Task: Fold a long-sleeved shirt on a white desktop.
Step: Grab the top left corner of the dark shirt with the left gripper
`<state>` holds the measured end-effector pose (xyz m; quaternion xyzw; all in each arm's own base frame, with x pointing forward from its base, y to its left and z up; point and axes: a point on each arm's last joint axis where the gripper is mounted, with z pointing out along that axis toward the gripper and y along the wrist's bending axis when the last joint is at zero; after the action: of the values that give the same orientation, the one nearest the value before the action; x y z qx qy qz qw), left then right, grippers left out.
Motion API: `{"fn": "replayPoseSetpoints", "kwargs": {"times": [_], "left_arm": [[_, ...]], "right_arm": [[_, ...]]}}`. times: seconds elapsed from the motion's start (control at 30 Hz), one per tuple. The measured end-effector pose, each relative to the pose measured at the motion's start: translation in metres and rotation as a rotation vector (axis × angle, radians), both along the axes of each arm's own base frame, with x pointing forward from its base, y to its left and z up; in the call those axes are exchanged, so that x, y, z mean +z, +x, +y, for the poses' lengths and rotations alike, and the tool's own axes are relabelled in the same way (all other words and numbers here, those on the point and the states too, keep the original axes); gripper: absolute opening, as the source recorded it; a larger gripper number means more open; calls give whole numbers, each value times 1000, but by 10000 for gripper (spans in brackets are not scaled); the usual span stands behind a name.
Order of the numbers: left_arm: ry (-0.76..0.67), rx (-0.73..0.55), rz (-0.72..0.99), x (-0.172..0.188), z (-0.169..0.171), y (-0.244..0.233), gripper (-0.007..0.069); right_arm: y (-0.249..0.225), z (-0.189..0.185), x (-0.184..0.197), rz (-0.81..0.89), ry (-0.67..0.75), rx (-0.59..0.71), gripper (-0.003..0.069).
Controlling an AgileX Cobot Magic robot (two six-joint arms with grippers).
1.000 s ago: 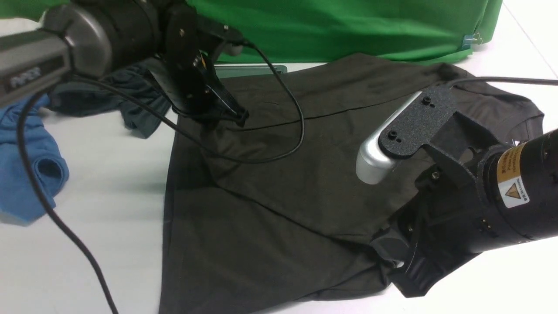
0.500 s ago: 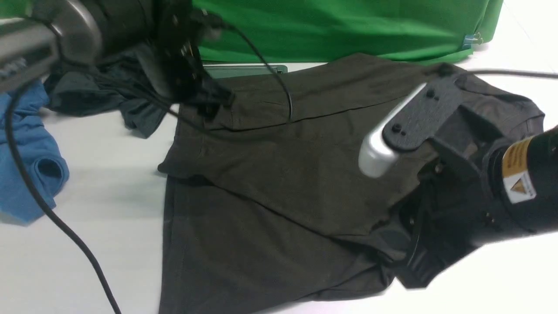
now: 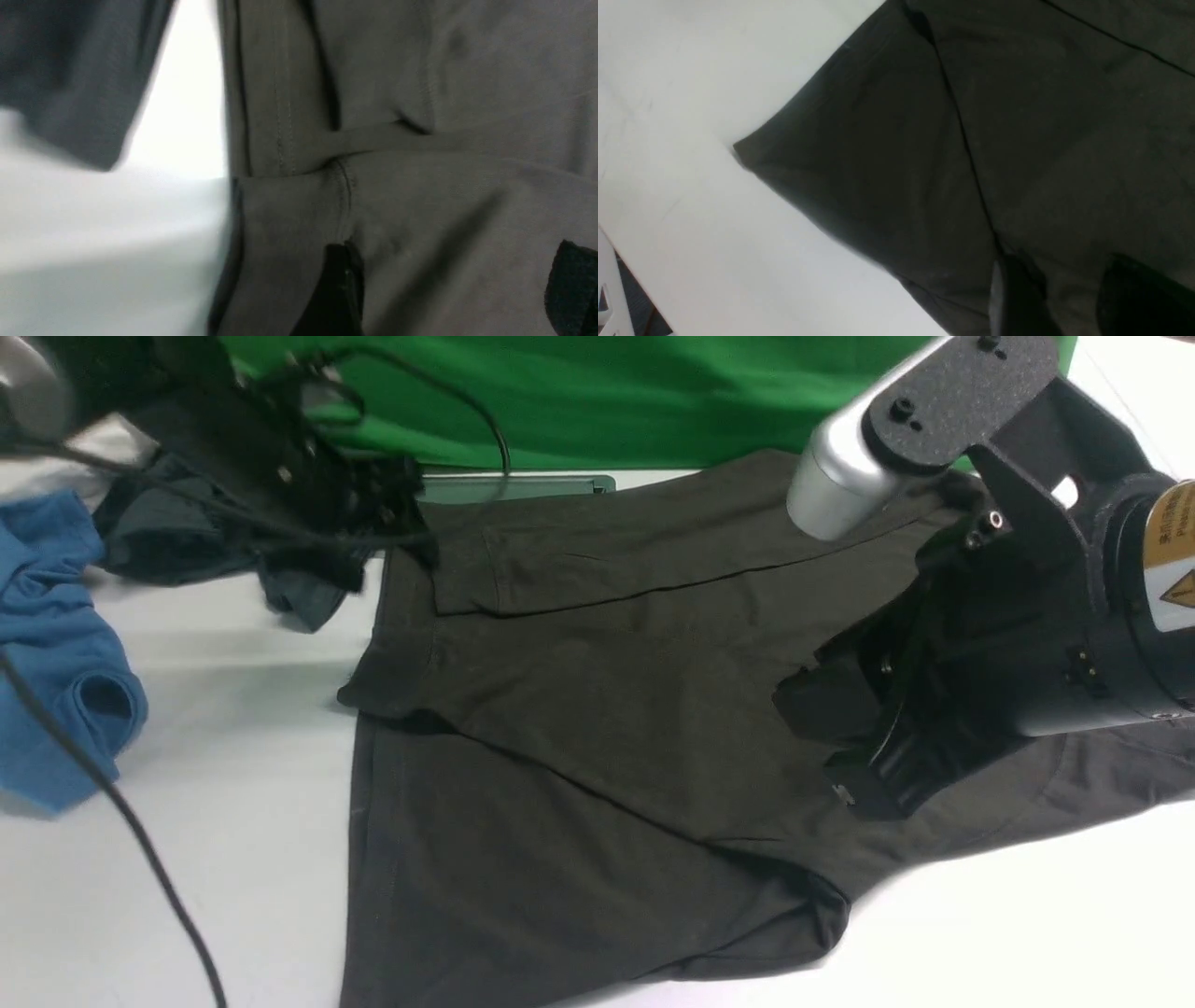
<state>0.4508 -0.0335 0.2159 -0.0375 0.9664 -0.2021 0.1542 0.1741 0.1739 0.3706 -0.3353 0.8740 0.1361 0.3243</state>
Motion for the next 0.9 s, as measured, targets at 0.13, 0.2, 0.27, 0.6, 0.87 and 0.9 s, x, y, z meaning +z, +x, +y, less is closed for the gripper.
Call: {"fn": "replayPoseSetpoints", "kwargs": {"times": [0.13,0.2,0.27,0.6,0.87,0.9], "left_arm": [[-73,4,31,-35,-6,16,561],[-94,8,36,-44,-7,23,561],[-109,12,34,-49,-9,28,561],[-113,46,-45,-49,-8,45,561],[-119,55,-21,-60,-8,47,557],[-119,54,-19,-60,-8,46,557]], "right_arm": [[0,0,0,7,11,-16,275],[0,0,0,10,13,-21,275],[0,0,0,14,17,-27,275],[0,0,0,20,21,-35,275],[0,0,0,20,21,-36,275],[0,0,0,20,21,-36,275]]}}
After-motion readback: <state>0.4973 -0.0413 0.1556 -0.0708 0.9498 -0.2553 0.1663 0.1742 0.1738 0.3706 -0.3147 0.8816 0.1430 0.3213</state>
